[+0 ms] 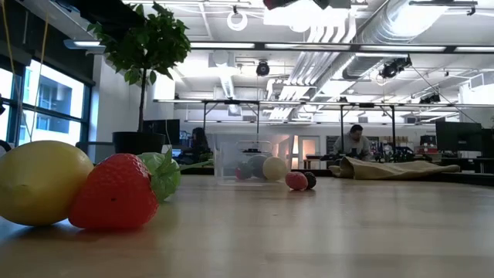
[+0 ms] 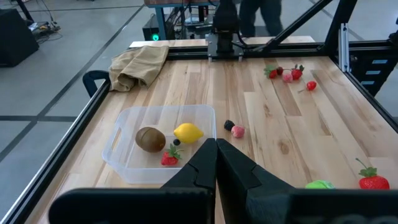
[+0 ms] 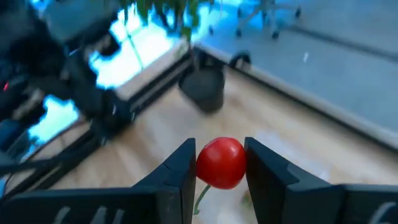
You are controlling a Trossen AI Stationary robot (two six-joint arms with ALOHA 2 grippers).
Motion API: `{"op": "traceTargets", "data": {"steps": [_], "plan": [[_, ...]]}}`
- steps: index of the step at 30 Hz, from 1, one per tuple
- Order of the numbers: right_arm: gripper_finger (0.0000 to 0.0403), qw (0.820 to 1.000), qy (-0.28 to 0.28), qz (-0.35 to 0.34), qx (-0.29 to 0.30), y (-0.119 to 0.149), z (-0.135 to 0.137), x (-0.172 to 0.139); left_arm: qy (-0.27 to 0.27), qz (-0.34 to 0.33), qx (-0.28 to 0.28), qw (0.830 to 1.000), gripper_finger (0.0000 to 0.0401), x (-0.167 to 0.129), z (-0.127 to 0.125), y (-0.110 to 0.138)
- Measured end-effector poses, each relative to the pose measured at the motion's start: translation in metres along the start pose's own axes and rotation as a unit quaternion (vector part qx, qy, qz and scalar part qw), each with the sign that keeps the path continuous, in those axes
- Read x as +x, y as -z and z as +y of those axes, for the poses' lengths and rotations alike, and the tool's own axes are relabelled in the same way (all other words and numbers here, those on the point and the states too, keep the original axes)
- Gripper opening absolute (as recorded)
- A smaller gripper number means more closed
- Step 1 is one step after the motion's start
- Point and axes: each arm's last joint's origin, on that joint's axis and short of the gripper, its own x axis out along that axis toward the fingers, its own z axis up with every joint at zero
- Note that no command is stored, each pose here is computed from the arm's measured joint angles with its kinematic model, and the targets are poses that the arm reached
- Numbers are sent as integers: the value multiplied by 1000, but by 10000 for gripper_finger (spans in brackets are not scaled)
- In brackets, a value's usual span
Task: Pick and placing Produce into tupperware
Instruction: Put the top red cherry into the transparent bin
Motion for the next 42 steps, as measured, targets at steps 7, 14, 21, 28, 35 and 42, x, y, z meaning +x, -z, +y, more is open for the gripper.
{"op": "traceTargets", "data": {"steps": [7, 14, 21, 28, 35, 42], "plan": [[95, 998, 5, 61, -20, -11, -24, 62, 0, 0, 0, 1000, 1, 0, 0, 0], [95, 967, 34, 242, -73, 47, -42, 152, 0, 0, 0, 1000, 1, 0, 0, 0], [95, 934, 11, 342, -103, 91, -48, 198, 0, 0, 0, 1000, 1, 0, 0, 0], [95, 919, -5, 371, -130, 108, -47, 211, 0, 0, 0, 1000, 1, 0, 0, 0], [95, 909, -20, 395, -129, 120, -48, 221, 0, 0, 0, 1000, 1, 0, 0, 0], [95, 907, -16, 401, -130, 124, -49, 224, 0, 0, 0, 1000, 1, 0, 0, 0]]}}
